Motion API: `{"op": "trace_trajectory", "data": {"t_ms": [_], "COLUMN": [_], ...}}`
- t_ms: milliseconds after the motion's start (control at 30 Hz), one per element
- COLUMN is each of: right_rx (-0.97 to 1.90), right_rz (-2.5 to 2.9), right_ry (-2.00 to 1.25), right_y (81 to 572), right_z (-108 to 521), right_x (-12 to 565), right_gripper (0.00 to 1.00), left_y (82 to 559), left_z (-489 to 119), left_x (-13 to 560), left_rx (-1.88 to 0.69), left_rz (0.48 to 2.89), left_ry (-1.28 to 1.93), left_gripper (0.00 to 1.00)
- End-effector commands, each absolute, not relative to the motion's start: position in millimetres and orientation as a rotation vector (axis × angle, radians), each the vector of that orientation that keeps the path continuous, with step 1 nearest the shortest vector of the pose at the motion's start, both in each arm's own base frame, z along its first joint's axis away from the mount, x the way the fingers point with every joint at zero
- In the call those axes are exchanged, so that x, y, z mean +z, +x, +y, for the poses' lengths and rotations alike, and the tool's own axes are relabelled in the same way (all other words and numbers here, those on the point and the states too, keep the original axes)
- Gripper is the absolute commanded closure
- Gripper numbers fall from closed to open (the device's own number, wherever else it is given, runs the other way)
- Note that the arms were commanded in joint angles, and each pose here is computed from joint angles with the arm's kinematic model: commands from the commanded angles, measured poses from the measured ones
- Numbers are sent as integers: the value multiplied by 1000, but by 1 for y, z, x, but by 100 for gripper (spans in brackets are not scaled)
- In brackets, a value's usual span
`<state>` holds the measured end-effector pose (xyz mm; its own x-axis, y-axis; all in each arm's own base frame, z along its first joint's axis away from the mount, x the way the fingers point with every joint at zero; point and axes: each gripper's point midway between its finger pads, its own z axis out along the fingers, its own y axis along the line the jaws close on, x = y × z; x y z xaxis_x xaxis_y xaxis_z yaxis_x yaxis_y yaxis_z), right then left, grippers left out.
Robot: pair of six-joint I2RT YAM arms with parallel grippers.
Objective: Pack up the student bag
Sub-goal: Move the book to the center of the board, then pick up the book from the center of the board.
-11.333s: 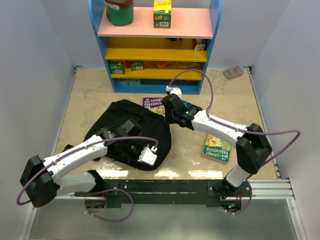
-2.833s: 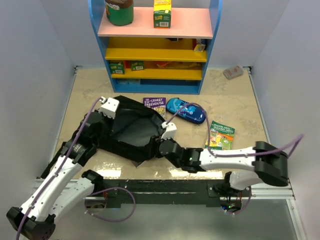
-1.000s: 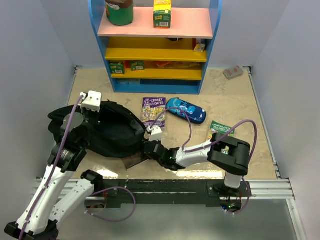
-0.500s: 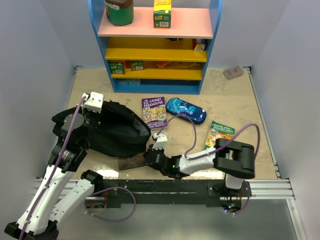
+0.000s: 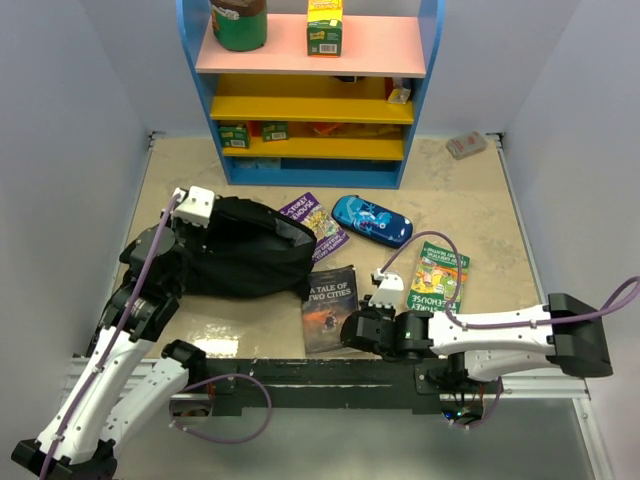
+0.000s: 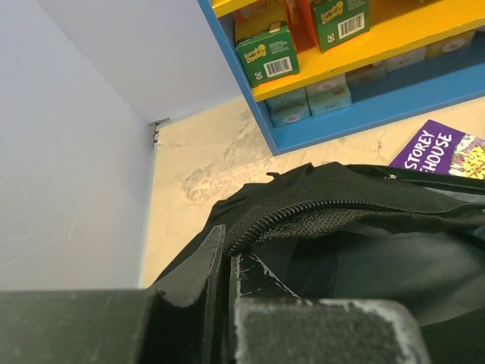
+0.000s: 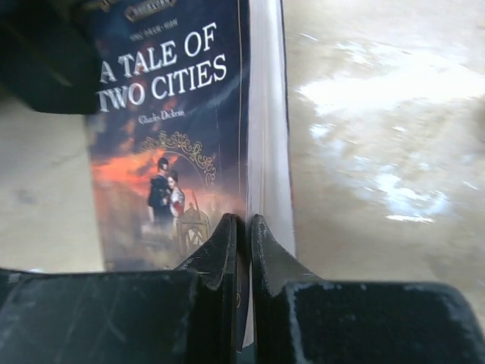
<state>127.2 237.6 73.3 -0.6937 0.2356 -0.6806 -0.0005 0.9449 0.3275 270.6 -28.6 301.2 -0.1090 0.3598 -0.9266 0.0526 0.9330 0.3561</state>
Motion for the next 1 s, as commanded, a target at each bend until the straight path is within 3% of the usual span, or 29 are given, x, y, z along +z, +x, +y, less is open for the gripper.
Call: {"op": "trace_trajectory", "data": {"t_ms": [0,67,100,200,233,567,967], "right_rx": [264,240,222,166,145,242,223], "right_rz": [2308,2307,2294,2230,2217,2163,2366], "right_ry": [204,177,168,182,173,154,76], "right_y": [130,132,134,150,155,211,191], "right_z": [225,230,230,222,217,226,249], "right_x": [75,78,79,87,90,85,11], "right_gripper": [94,64,42,13,10,7,18], "left_y": [273,272,271,270,268,259,256], "left_z": [-34,-40,-43,-49,-52,-77,-77], "left_x": [331,326,324,317,313,289,260], "left_rx": [230,209,205,183,170,68,87], "left_rz": [1550,1558,1558,1567,1573,1593,1623], "left_ry": [305,351,374,429,451,623,700], "left_gripper": [100,100,100,100,100,100,100]}}
